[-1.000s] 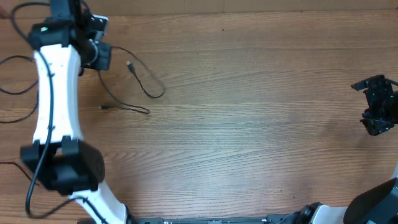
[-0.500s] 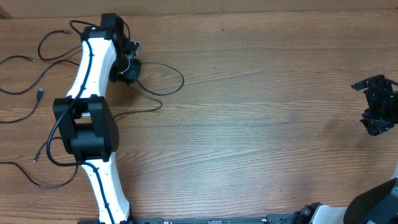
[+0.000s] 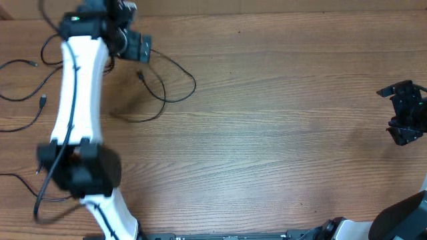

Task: Untangle cables

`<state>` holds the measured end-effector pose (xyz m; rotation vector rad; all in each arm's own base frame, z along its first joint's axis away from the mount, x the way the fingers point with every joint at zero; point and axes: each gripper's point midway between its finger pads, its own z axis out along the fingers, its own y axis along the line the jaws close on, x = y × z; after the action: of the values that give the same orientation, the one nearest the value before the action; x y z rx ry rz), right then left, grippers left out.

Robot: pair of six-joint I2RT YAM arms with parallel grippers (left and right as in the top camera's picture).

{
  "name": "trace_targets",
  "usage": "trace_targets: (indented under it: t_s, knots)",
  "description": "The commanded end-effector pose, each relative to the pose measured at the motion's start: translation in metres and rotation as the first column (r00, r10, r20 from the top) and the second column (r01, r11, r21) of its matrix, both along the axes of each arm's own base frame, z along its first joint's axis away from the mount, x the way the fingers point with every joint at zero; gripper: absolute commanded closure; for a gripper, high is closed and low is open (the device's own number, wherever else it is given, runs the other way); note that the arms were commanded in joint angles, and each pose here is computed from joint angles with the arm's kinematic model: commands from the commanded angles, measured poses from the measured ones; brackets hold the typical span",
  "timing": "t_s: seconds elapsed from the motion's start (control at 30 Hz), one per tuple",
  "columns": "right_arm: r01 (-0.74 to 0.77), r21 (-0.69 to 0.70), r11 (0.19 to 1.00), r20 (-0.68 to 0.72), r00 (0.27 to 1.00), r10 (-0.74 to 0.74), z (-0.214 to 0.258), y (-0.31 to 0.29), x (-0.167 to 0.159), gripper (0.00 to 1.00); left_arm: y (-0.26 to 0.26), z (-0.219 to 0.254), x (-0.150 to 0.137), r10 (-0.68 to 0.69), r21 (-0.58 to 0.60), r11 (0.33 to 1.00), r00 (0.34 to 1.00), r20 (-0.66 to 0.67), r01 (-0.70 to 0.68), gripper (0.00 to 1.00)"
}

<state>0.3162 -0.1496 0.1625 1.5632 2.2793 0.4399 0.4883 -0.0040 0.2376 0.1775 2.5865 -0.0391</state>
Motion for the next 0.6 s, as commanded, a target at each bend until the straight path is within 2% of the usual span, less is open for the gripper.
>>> trace_targets:
  t_s: [0.0,0.13,0.27,0.4,0.57]
  knots:
    - [0.004,-0.018,1.0,0.029,1.0,-0.003,0.01,-0.002,0.003,0.0,-0.013,0.086,-0.023,-0.013,-0.075,0.997,0.981,0.191,0.028,0.01]
    - [0.004,-0.018,1.0,0.029,1.0,-0.003,0.01,-0.002,0.003,0.0,-0.013,0.122,-0.048,0.012,-0.091,0.996,0.967,0.255,0.012,0.01]
    - [0.004,-0.018,1.0,0.029,1.0,-0.003,0.011,-0.002,0.003,0.0,-0.014,0.138,-0.07,0.095,-0.163,0.985,0.963,0.251,-0.055,0.0]
    - [0.004,-0.018,1.0,0.029,1.0,-0.003,0.011,-0.002,0.003,0.0,-0.014,0.155,-0.091,0.096,-0.163,0.985,0.956,0.279,-0.051,0.0]
    - [0.004,-0.018,1.0,0.029,1.0,-0.003,0.01,-0.002,0.003,0.0,-0.009,0.186,-0.132,0.116,-0.148,0.987,0.932,0.342,-0.069,0.0]
